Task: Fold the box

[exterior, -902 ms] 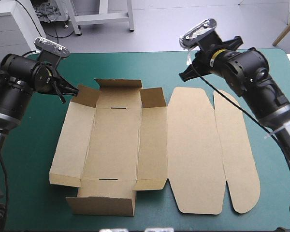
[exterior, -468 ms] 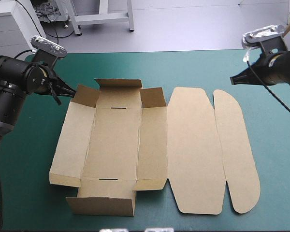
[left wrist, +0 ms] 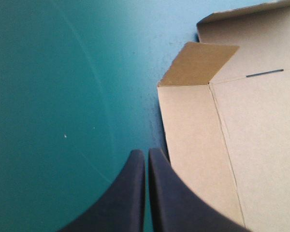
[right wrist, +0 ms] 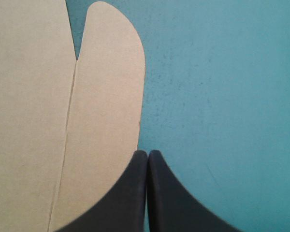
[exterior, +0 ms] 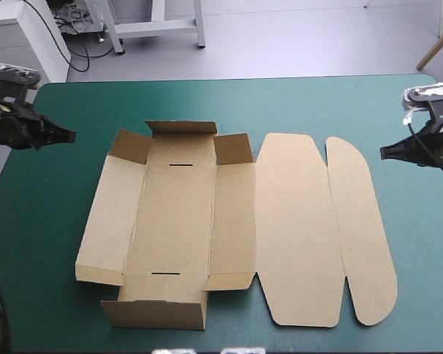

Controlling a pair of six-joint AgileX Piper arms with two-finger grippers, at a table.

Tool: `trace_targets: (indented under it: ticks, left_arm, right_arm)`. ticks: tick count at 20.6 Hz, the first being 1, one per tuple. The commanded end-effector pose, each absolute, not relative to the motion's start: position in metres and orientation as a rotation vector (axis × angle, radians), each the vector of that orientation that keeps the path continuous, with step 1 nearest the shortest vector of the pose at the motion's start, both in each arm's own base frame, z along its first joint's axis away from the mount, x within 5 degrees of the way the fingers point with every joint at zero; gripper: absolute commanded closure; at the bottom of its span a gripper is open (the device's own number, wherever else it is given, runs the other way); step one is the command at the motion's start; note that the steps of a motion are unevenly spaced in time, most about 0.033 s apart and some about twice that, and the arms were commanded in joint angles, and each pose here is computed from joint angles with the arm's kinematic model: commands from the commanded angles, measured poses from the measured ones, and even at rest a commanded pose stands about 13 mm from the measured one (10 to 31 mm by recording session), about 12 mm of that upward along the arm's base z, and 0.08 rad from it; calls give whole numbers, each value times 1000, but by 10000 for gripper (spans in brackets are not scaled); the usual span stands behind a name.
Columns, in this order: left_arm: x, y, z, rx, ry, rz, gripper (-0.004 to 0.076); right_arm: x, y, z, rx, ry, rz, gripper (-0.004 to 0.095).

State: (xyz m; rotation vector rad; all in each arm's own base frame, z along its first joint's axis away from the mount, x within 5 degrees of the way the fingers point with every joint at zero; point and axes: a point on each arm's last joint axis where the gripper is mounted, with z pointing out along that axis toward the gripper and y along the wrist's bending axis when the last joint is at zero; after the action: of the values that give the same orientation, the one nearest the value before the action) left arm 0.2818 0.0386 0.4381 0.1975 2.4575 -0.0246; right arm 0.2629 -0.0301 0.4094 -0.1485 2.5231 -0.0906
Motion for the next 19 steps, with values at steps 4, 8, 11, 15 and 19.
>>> trace_targets:
  ticks: [4, 8, 11, 15, 19]
  left_arm:
    - [246, 115, 427, -140, 2464, -110, 710]
    - [235, 137, 412, -240, 2451, -187, 710]
    - [229, 146, 389, -267, 2508, -212, 711]
    - [230, 150, 387, -403, 2486, -194, 715]
    - [234, 149, 377, -481, 2514, -318, 614]
  right_arm:
    - [258, -26, 415, -183, 2386, -68, 927]
    - [260, -27, 414, -187, 2367, -73, 927]
    - [261, -27, 416, -182, 2341, -75, 927]
    - [262, -24, 418, -177, 2322, -42, 927]
    - [262, -22, 416, -194, 2321, -14, 927]
